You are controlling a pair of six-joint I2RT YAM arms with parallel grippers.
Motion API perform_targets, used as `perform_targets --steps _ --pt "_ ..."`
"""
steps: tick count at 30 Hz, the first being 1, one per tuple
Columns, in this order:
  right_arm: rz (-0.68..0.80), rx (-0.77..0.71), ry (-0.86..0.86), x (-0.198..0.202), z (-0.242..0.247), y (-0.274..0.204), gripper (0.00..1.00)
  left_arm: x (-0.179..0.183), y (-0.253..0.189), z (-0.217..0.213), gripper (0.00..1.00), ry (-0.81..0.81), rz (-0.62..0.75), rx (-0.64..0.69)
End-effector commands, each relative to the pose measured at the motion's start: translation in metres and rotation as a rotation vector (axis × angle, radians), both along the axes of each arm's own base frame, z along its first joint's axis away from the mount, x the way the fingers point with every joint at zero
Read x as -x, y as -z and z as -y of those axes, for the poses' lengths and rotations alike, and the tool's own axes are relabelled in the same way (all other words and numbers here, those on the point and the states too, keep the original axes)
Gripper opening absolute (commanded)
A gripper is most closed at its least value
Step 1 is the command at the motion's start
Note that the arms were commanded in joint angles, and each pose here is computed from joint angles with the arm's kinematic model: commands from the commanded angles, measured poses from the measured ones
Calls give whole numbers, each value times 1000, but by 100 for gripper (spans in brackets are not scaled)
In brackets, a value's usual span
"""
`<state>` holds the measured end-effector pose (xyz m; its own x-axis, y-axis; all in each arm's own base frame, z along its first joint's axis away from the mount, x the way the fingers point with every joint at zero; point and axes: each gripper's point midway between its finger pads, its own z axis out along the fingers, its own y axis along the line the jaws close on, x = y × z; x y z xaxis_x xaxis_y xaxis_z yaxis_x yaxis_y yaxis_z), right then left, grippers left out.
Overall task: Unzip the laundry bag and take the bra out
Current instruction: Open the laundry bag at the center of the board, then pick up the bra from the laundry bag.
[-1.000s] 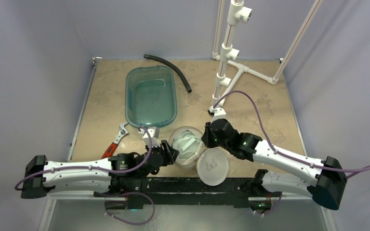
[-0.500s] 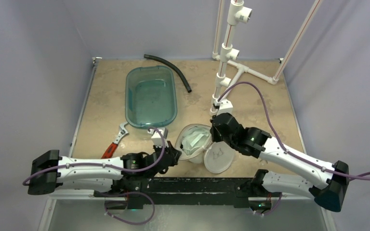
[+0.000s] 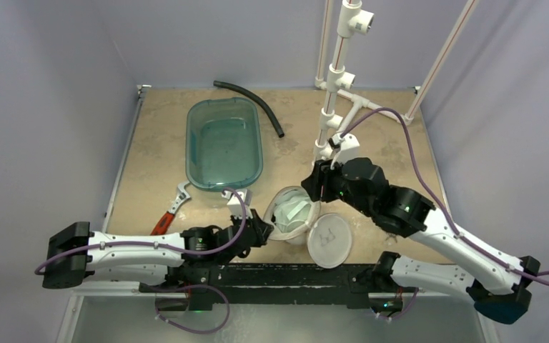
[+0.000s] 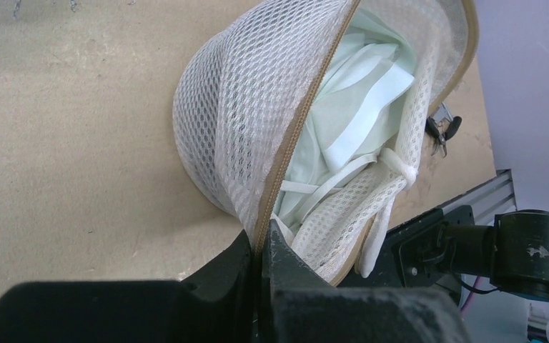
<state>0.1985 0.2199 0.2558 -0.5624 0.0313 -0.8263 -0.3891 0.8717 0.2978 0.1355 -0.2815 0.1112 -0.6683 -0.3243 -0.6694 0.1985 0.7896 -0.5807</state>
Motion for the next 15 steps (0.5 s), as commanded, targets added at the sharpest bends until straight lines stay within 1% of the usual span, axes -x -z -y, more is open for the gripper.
perform_targets --steps 1,3,6,10,15 --pt "10 -40 -224 21 -38 -16 50 -5 -31 16 0 2 29 89" --pt "-3 37 -235 27 -48 4 50 -5 -32 18 0 2 28 94" --pt "-43 126 -204 29 -51 35 54 -5 -34 19 0 -2 26 99" --pt "-64 159 -155 24 -49 61 67 -6 -36 15 0 -13 26 105" --pt "-99 232 -102 20 -42 89 73 -6 -36 12 0 -16 24 108"
